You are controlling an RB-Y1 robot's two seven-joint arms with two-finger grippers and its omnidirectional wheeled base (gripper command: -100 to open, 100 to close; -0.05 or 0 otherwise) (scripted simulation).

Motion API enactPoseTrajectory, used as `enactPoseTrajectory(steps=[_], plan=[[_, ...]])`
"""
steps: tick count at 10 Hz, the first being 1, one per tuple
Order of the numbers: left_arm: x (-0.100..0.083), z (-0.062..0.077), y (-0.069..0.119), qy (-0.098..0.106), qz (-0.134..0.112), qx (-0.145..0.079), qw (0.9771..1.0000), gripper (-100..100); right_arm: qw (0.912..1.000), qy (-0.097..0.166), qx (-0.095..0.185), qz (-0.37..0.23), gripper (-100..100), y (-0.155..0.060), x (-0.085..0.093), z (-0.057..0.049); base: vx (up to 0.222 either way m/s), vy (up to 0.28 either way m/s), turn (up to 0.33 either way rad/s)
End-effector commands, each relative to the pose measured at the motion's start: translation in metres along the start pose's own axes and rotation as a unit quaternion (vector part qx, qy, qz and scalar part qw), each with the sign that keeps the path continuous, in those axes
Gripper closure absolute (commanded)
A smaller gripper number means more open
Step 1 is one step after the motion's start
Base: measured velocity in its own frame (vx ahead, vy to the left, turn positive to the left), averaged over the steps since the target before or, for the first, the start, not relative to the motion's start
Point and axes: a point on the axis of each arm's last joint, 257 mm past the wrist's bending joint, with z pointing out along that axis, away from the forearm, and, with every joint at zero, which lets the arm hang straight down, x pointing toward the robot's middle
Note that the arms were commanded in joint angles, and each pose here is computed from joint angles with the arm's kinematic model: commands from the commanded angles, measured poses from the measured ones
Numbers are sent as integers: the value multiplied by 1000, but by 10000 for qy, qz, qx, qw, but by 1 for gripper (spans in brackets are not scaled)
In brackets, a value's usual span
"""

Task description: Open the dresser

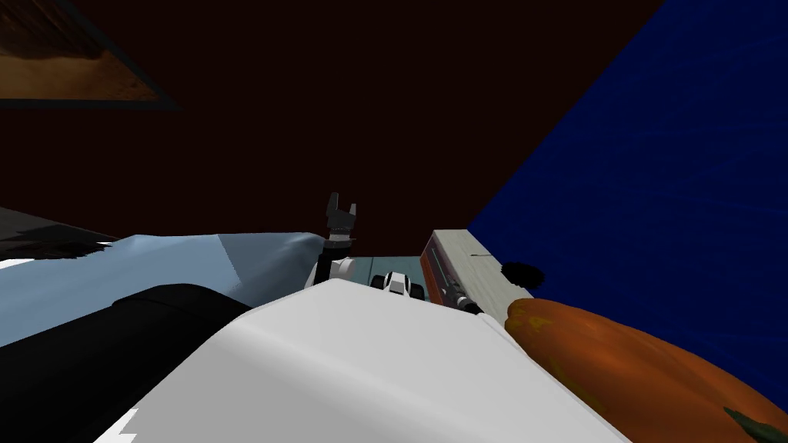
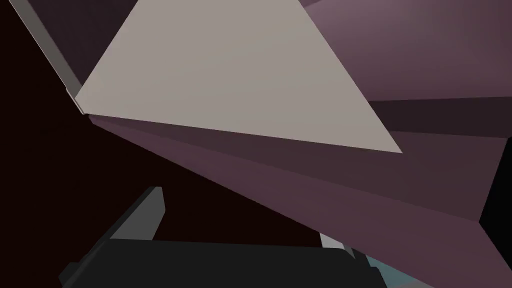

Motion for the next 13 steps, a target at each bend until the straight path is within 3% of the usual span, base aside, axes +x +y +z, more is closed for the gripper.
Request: enactPoseTrajectory(steps=[1, 2, 4, 6, 8, 12, 13], plan=[[0, 0, 0, 0, 0, 0, 10000, 0, 9990, 108, -150, -410, -100, 10, 12, -2, -10, -13, 12], [0, 0, 0, 0, 1, 0, 10000, 0, 9990, 108, -150, -410, -100, 10, 12, -2, -4, -3, -20], [0, 0, 0, 0, 0, 0, 10000, 0, 9939, 241, -376, -1012, -100, 23, 32, -7, -11, -11, 163], [0, 0, 0, 0, 1, 0, 10000, 0, 9939, 241, -376, -1012, -100, 23, 32, -7, -5, -9, 11], [0, 0, 0, 0, 0, 0, 10000, 0, 9890, 314, -502, -1358, -100, 29, 45, -11, -6, 2, 73], [0, 0, 0, 0, 1, -1, 10000, 0, 9909, 320, -475, -1217, -100, 46, 26, 1, 24, -32, 35], [0, 0, 0, 0, 1, -1, 10000, 0, 9912, 311, -472, -1197, -100, 44, 28, 0, 17, -23, 5]])
